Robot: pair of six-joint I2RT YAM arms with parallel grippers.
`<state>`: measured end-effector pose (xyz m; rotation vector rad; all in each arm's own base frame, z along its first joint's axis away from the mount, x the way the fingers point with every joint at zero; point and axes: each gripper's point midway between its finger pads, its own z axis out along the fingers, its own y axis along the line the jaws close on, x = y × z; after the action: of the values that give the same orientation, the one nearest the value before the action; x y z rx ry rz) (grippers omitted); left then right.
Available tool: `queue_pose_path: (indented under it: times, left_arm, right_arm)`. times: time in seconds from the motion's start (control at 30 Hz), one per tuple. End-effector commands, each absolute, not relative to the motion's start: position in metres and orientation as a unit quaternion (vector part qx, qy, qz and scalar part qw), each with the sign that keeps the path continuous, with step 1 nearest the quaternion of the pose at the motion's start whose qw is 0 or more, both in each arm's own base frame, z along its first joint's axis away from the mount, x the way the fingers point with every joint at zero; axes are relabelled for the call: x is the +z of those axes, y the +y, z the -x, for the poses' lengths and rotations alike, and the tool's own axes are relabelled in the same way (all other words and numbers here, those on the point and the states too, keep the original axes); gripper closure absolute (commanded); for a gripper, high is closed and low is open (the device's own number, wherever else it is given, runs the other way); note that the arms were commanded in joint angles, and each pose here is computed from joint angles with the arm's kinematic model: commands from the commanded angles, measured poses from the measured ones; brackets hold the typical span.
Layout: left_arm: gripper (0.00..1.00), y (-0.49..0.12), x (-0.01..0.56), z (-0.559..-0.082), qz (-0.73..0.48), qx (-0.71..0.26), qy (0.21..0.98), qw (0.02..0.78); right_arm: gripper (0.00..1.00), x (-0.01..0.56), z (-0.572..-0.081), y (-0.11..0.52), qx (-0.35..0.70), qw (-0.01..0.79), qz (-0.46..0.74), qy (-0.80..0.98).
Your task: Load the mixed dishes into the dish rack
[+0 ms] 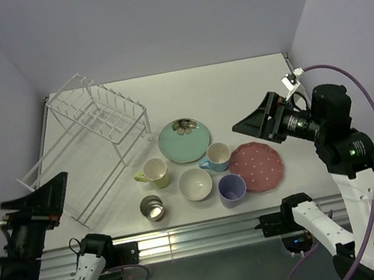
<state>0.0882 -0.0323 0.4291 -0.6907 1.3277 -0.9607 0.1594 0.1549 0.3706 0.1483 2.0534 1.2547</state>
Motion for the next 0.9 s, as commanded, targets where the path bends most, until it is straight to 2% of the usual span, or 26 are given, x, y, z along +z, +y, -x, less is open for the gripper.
queue_pose_path:
  times: [0.0,0.1,0.17,0.27,0.47,0.53,0.67,0.7,0.77,0.87]
  left_arm:
    - [0.01,-0.069,0.398,-0.109,0.260,-0.408,0.685,0.545]
    - [0.01,-0.100,0.388,-0.119,0.227,-0.460,0.704,0.492]
    - [0.01,-0.110,0.401,-0.125,0.220,-0.504,0.672,0.496]
    - [0.01,-0.120,0.400,-0.133,0.217,-0.543,0.648,0.488]
    - [0.01,-0.111,0.375,-0.155,0.218,-0.446,0.721,0.484]
    - [0.01,-0.115,0.370,-0.157,0.206,-0.436,0.739,0.471]
    - [0.01,-0.129,0.333,-0.170,0.255,-0.451,0.760,0.393]
    - [0.01,-0.135,0.332,-0.170,0.242,-0.463,0.760,0.387]
    - [0.09,-0.142,0.328,-0.170,0.229,-0.473,0.764,0.375]
    - [0.09,-0.138,0.317,-0.176,0.234,-0.438,0.787,0.366]
  right_arm:
    - [0.00,0.340,-0.171,0.123,0.355,0.384,-0.057,0.850]
    - [0.00,0.338,-0.180,0.138,0.350,0.363,-0.038,0.863]
    - [0.00,0.338,-0.196,0.142,0.306,0.378,-0.037,0.873]
    - [0.00,0.327,-0.200,0.172,0.255,0.345,0.005,0.903]
    - [0.00,0.279,-0.200,0.209,0.144,0.289,0.055,0.945]
    - [0.00,0.254,-0.194,0.216,0.142,0.252,0.052,0.956]
    - [0.00,0.242,-0.193,0.237,0.195,0.248,0.077,0.946]
    - [0.02,0.239,-0.192,0.238,0.195,0.246,0.079,0.946]
    - [0.09,0.223,-0.193,0.239,0.181,0.230,0.083,0.953]
    - [0.12,0.202,-0.192,0.245,0.173,0.212,0.095,0.957]
